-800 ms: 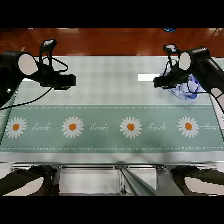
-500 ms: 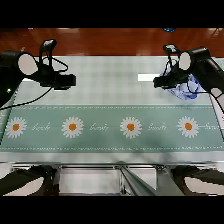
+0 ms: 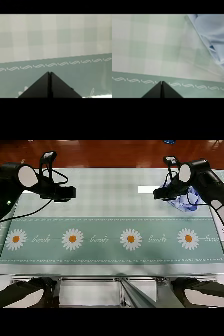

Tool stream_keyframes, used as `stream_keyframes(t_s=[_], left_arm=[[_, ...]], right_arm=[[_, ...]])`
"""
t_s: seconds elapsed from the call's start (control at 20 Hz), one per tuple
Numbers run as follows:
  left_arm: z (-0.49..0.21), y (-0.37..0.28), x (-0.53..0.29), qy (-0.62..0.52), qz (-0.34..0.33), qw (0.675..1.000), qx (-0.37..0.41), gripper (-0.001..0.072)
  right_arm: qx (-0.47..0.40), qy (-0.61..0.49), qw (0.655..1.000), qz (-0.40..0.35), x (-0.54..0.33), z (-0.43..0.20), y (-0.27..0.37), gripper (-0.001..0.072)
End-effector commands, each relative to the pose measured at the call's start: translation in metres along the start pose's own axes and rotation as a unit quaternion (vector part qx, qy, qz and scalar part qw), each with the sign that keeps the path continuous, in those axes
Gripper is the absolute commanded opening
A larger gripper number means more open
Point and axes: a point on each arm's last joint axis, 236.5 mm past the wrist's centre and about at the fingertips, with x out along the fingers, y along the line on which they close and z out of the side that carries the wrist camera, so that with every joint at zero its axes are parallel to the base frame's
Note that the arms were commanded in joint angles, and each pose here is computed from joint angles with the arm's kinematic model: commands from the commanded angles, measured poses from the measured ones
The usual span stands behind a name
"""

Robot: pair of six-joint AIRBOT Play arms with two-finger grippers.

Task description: Fold the shirts.

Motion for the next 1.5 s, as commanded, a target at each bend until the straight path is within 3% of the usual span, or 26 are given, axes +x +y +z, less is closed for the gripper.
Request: stream_keyframes(t_s=[0.0, 0.15, 0.2, 0.25, 0.3, 0.35, 0.5, 0.7, 0.8, 1.05, 1.3, 1.35, 1.45], left_arm=[[0.0, 0.0, 0.0, 0.0, 0.0, 1.0, 0.0, 0.002], [0.008, -0.002, 0.001, -0.017, -0.003, 1.0, 0.001, 0.0021], [0.014, 0.0, 0.003, -0.029, 0.0, 1.0, 0.002, 0.0064], [0.017, 0.003, 0.006, -0.031, 0.007, 0.999, 0.006, 0.0272], [0.016, 0.01, 0.011, -0.028, 0.02, 0.999, 0.011, 0.0503], [0.01, 0.022, 0.016, -0.01, 0.045, 0.999, 0.02, 0.051], [-0.028, 0.071, 0.018, 0.079, 0.119, 0.989, 0.024, 0.0509], [-0.06, 0.105, 0.011, 0.097, 0.127, 0.987, -0.031, 0.0509], [-0.075, 0.098, 0.013, 0.084, 0.101, 0.99, -0.045, 0.0509], [-0.088, 0.064, 0.03, 0.055, 0.023, 0.995, -0.083, 0.0509], [-0.077, 0.059, 0.033, 0.03, 0.011, 0.995, -0.098, 0.0509], [-0.077, 0.059, 0.033, 0.029, 0.01, 0.995, -0.098, 0.0509], [-0.077, 0.06, 0.032, 0.03, 0.01, 0.995, -0.095, 0.0509]], right_arm=[[0.001, -0.002, 1.0, 0.002, 0.0, 0.001, 0.001, 0.0024], [-0.005, -0.047, 0.999, -0.001, -0.001, 0.022, 0.0, 0.0026], [-0.009, -0.076, 0.997, -0.012, -0.003, 0.036, -0.005, 0.0085], [-0.014, -0.107, 0.994, -0.023, -0.006, 0.05, -0.01, 0.0303], [-0.026, -0.139, 0.989, -0.038, -0.01, 0.066, -0.016, 0.0417], [-0.026, -0.171, 0.983, -0.06, -0.015, 0.081, -0.028, 0.0418], [0.042, -0.227, 0.964, -0.132, -0.029, 0.104, -0.101, 0.0418], [0.171, -0.17, 0.954, -0.178, -0.021, 0.056, -0.219, 0.0417], [0.226, -0.124, 0.955, -0.148, -0.007, 0.023, -0.248, 0.0414], [0.244, -0.058, 0.967, -0.045, 0.068, 0.0, -0.24, 0.0414], [0.261, -0.057, 0.961, 0.065, 0.128, 0.023, -0.177, 0.0412], [0.254, -0.053, 0.962, 0.084, 0.133, 0.026, -0.162, 0.0364], [0.218, -0.055, 0.968, 0.115, 0.129, 0.034, -0.135, 0.0027]])
